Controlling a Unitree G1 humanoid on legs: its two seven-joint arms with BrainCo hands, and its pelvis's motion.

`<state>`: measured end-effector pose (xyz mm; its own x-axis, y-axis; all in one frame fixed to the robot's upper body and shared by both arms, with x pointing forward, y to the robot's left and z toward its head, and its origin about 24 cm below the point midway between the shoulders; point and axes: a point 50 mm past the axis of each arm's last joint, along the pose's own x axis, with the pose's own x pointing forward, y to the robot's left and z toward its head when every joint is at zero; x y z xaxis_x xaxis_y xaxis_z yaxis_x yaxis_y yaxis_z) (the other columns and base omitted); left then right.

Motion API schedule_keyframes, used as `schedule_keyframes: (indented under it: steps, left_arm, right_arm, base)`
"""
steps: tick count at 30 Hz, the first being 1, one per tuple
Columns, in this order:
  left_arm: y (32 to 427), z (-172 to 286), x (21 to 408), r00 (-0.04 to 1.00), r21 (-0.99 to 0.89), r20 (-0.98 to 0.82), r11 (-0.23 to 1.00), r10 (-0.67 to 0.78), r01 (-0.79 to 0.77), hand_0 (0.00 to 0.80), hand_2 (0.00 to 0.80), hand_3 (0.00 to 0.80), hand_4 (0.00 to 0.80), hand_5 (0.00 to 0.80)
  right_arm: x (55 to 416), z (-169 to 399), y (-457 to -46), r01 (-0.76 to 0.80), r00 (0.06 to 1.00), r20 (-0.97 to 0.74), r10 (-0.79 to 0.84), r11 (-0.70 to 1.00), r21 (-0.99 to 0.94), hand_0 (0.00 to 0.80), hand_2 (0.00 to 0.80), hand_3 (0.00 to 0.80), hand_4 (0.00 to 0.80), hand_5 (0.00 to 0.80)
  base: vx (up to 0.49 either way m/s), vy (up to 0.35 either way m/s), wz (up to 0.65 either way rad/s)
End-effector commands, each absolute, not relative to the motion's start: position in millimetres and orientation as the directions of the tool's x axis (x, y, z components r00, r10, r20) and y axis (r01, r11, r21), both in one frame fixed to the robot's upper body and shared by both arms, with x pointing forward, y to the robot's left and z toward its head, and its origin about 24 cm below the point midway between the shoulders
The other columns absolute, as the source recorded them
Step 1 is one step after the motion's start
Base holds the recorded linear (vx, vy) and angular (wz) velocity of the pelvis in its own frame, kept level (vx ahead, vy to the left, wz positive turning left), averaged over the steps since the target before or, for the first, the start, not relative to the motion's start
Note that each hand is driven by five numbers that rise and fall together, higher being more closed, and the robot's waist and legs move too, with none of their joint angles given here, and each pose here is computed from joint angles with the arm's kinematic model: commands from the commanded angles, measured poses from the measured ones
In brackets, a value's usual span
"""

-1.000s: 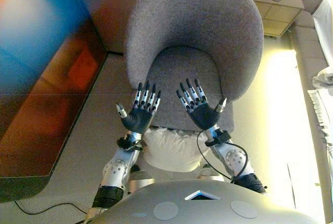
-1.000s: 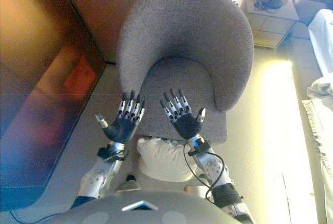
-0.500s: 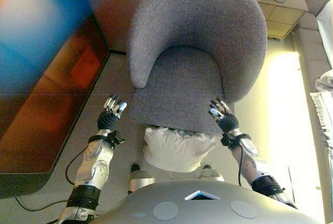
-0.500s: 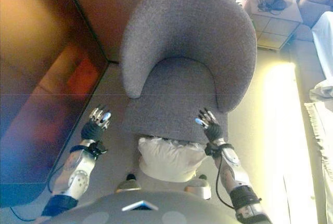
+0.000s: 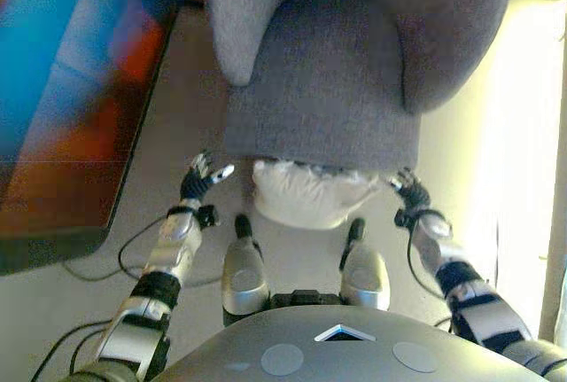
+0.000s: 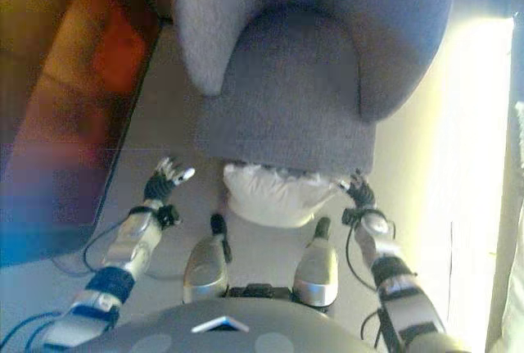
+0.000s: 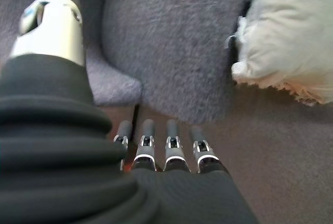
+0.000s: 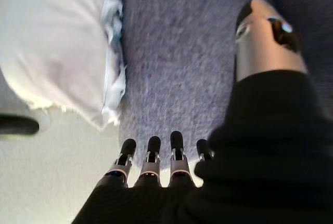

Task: Pick up the cushion and take it to the sofa

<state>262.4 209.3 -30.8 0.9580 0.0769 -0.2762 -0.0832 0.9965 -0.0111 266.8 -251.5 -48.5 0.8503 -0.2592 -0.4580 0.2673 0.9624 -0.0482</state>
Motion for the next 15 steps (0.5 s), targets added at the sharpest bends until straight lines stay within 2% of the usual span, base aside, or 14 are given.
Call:
schedule_keyframes:
  steps: [1, 5, 11, 15]
  left_arm:
    - [213, -4, 282, 0.983, 0.03, -0.126, 0.991, 0.134, -0.131, 0.0, 0.0, 0.0, 0.0, 0.0]
    - [204, 10, 301, 0.987, -0.005, -0.089, 0.991, 0.131, -0.132, 0.0, 0.0, 0.0, 0.0, 0.0]
    - [197, 29, 321, 0.992, 0.052, -0.035, 0.991, 0.124, -0.122, 0.0, 0.0, 0.0, 0.0, 0.0]
    - [201, 31, 325, 0.989, 0.048, -0.042, 0.989, 0.143, -0.141, 0.0, 0.0, 0.0, 0.0, 0.0]
  right_arm:
    - [282, -31, -252, 0.301, 0.882, -0.36, -0.304, 0.951, -0.065, 0.0, 0.0, 0.0, 0.0, 0.0]
    - [303, -14, -254, 0.313, 0.892, -0.324, -0.315, 0.948, -0.059, 0.0, 0.0, 0.0, 0.0, 0.0]
    - [321, 7, -258, 0.341, 0.9, -0.281, -0.334, 0.94, -0.023, 0.0, 0.0, 0.0, 0.0, 0.0]
    - [324, 9, -256, 0.27, 0.921, -0.29, -0.261, 0.963, -0.01, 0.0, 0.0, 0.0, 0.0, 0.0]
  base:
    - [-0.232, 0.058, 0.02]
    - [-0.186, 0.012, 0.0]
    - [-0.119, -0.027, 0.13]
    - [0.009, -0.029, 0.02]
